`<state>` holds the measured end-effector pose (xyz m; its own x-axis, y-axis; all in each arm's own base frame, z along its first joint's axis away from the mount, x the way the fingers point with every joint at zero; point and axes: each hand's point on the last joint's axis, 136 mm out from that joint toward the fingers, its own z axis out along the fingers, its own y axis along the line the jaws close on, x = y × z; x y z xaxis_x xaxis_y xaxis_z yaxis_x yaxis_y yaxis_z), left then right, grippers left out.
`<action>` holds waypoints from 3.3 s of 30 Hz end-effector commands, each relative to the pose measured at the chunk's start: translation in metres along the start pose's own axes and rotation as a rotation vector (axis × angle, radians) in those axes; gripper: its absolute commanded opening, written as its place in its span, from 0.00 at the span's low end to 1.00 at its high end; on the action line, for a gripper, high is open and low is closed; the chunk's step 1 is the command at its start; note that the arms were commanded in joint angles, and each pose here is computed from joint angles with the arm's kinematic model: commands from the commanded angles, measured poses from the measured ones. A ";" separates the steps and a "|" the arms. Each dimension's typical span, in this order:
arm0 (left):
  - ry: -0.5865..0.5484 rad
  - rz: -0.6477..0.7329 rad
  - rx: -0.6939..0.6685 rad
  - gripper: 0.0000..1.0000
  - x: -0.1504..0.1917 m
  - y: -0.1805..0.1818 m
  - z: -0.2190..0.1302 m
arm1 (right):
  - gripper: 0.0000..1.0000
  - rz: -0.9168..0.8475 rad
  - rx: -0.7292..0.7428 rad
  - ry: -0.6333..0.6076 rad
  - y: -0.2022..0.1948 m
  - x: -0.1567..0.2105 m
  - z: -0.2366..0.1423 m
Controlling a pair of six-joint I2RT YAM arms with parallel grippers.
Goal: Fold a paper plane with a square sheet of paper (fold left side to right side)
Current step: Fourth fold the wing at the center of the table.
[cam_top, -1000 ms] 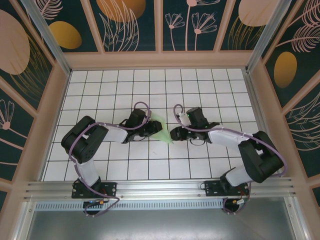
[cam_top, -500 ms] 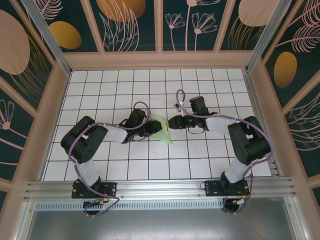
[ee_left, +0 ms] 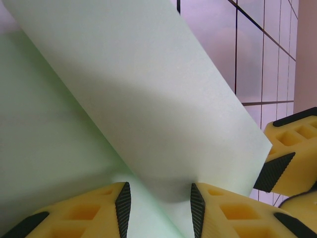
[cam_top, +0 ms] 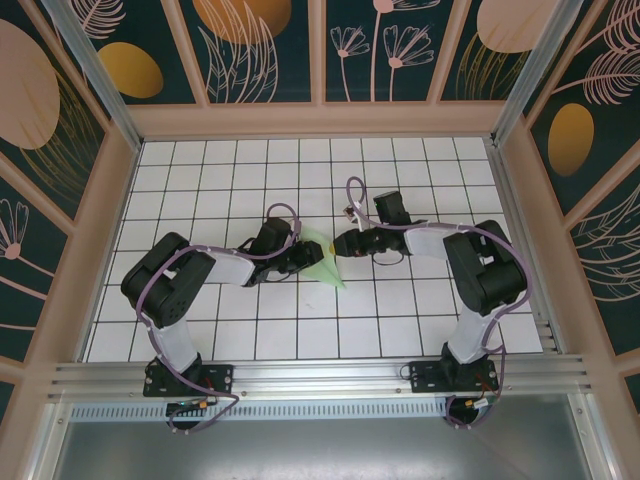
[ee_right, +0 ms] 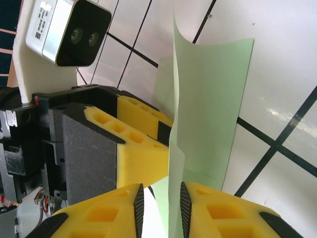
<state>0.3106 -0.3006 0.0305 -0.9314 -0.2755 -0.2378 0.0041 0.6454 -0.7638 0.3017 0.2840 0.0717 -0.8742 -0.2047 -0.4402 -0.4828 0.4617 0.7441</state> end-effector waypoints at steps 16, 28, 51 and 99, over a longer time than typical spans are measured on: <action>0.013 -0.005 -0.069 0.40 0.007 0.019 -0.002 | 0.10 -0.032 -0.036 0.042 0.000 -0.006 0.019; 0.015 -0.003 -0.068 0.40 0.009 0.019 -0.003 | 0.10 -0.013 0.001 0.073 -0.015 -0.001 0.033; -0.049 0.051 -0.062 0.45 -0.006 -0.007 -0.034 | 0.10 -0.002 0.016 0.102 -0.021 0.004 0.039; -0.002 0.124 -0.249 0.43 -0.022 0.034 -0.010 | 0.11 0.015 0.047 0.065 -0.016 0.006 0.024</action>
<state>0.3274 -0.2822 0.0243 -0.9315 -0.1855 -0.3129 0.0480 0.7898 -0.6114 0.3096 0.2994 0.0397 -0.8847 -0.2592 -0.3874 -0.4661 0.5018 0.7287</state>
